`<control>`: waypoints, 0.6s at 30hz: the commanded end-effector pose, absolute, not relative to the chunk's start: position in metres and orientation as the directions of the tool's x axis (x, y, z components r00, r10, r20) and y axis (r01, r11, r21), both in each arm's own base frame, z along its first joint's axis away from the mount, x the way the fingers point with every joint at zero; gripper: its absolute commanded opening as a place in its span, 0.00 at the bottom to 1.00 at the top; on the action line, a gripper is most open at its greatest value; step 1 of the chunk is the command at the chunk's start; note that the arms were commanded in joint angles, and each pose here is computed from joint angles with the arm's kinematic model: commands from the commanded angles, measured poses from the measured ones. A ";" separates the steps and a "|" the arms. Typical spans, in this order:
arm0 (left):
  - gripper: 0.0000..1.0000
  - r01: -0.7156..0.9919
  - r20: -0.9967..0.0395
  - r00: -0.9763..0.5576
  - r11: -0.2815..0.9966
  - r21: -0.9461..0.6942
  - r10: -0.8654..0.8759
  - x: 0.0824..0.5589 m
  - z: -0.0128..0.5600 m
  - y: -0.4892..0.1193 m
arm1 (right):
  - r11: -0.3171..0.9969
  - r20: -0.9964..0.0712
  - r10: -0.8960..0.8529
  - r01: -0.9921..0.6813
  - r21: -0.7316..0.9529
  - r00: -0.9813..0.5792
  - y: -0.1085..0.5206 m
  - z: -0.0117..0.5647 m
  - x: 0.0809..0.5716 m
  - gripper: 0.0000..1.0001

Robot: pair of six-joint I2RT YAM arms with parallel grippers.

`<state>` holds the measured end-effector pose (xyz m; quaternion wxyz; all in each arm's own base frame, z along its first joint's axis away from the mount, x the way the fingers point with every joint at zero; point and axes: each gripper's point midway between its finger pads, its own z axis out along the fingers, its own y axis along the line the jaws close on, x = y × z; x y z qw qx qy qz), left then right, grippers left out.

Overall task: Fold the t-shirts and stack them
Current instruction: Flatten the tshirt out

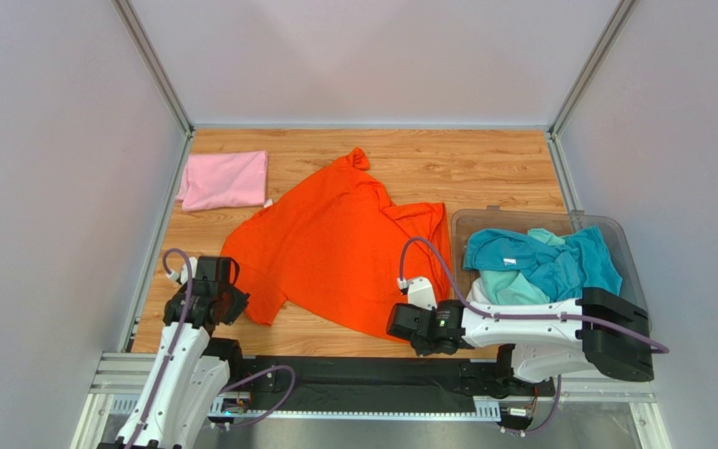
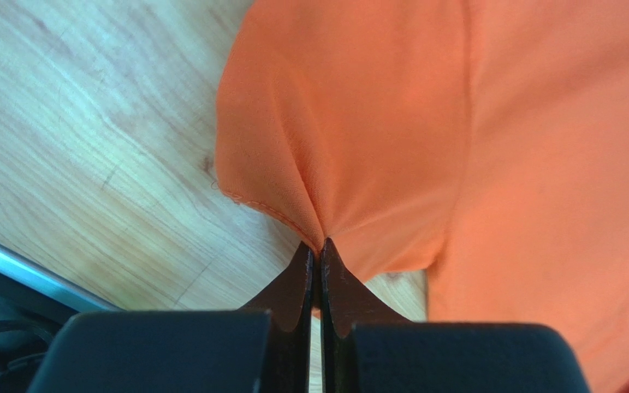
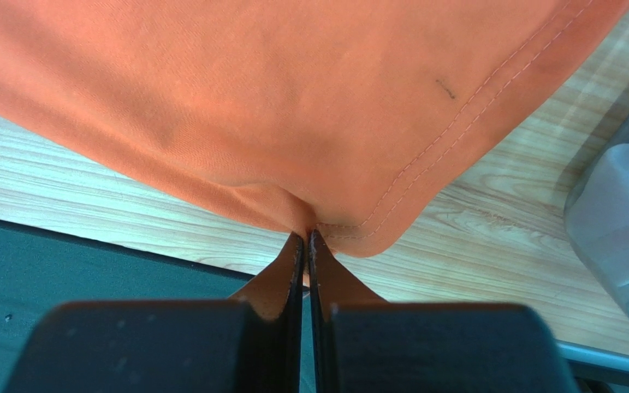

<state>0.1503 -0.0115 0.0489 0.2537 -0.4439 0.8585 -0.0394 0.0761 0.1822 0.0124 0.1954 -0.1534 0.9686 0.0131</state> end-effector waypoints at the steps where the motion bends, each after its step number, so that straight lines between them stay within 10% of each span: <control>1: 0.00 -0.680 -0.475 -0.451 0.635 -0.366 -0.756 0.174 0.085 -0.010 | 0.948 -0.449 -0.296 -0.318 -0.027 -0.843 0.185 0.025 0.088 0.00; 8: 0.00 -0.531 -0.572 -0.373 0.674 -0.515 -0.731 0.203 0.175 -0.017 | 0.967 -0.765 -0.176 -0.254 -0.017 -0.619 0.194 0.146 0.150 0.00; 18: 0.00 -0.230 -0.713 -0.083 0.710 -0.666 -0.696 0.199 0.368 -0.012 | 0.947 -0.946 0.069 -0.276 0.162 -0.318 0.169 0.329 0.176 0.00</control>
